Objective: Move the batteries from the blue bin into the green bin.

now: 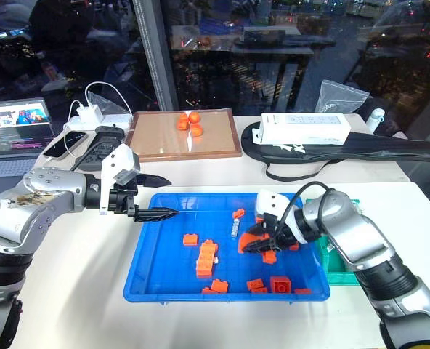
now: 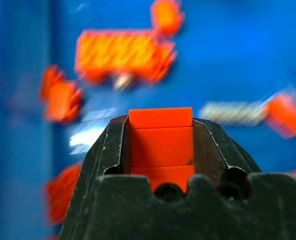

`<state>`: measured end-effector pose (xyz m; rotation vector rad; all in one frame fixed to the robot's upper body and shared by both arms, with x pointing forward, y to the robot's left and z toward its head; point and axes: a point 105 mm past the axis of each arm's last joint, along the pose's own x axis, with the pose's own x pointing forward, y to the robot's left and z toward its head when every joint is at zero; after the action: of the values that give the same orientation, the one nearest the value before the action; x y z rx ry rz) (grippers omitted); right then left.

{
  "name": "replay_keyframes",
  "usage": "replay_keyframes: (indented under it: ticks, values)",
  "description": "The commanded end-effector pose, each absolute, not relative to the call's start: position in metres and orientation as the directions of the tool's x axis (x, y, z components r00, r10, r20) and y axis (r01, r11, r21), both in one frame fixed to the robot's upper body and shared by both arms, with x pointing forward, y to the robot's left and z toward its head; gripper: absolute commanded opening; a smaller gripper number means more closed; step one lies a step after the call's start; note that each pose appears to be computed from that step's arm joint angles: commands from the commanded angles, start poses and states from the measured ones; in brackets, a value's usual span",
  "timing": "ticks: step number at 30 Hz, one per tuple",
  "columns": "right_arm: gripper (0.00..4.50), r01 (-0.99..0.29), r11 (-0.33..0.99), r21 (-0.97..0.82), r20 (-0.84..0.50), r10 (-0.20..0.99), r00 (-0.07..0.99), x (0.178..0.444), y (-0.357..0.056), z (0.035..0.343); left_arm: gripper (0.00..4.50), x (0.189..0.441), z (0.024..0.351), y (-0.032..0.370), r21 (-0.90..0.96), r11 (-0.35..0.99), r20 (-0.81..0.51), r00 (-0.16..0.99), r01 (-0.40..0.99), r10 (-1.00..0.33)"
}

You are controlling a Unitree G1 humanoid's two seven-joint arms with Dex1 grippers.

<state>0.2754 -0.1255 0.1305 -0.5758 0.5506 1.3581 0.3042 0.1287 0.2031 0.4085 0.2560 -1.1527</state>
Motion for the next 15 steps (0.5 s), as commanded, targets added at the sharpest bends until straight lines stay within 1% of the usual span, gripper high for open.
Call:
replay_keyframes:
  ticks: [1, 2, 3, 5, 7, 8, 9, 11, 15]
  values:
    - [1.94, -0.97, 0.197, -0.143, -0.71, 0.662, 0.239, 0.28, -0.15, 0.122, 4.5, 0.305, 0.214, 0.126, 0.229, 0.321, -0.384, 0.388, 0.919, -0.838]
    - [2.46, -0.966, 0.211, -0.148, -0.717, 0.65, 0.252, 0.28, -0.155, 0.121, 4.5, 0.305, 0.214, 0.126, 0.227, 0.319, -0.385, 0.385, 0.92, -0.838]
    - [2.69, -0.963, 0.223, -0.15, -0.718, 0.645, 0.261, 0.28, -0.159, 0.121, 4.5, 0.304, 0.213, 0.126, 0.226, 0.317, -0.387, 0.383, 0.921, -0.839]
    - [3.32, -0.957, 0.239, -0.162, -0.712, 0.644, 0.281, 0.283, -0.161, 0.124, 4.5, 0.304, 0.213, 0.127, 0.224, 0.314, -0.389, 0.38, 0.923, -0.839]
    - [4.11, -0.947, 0.247, -0.204, -0.674, 0.666, 0.318, 0.293, -0.155, 0.134, 4.5, 0.304, 0.213, 0.126, 0.223, 0.312, -0.391, 0.378, 0.924, -0.839]
    - [4.34, -0.935, 0.258, -0.244, -0.64, 0.682, 0.354, 0.301, -0.15, 0.14, 4.5, 0.304, 0.213, 0.126, 0.222, 0.312, -0.391, 0.377, 0.924, -0.84]
    - [4.44, -0.922, 0.283, -0.266, -0.598, 0.701, 0.388, 0.31, -0.143, 0.146, 4.5, 0.304, 0.213, 0.126, 0.222, 0.312, -0.391, 0.377, 0.924, -0.839]
    - [4.44, -0.911, 0.294, -0.29, -0.556, 0.723, 0.411, 0.321, -0.131, 0.151, 4.5, 0.304, 0.212, 0.127, 0.222, 0.312, -0.392, 0.378, 0.924, -0.839]
    - [4.44, -0.922, 0.272, -0.274, -0.553, 0.74, 0.383, 0.326, -0.113, 0.142, 4.5, 0.304, 0.213, 0.129, 0.227, 0.323, -0.394, 0.389, 0.919, -0.832]
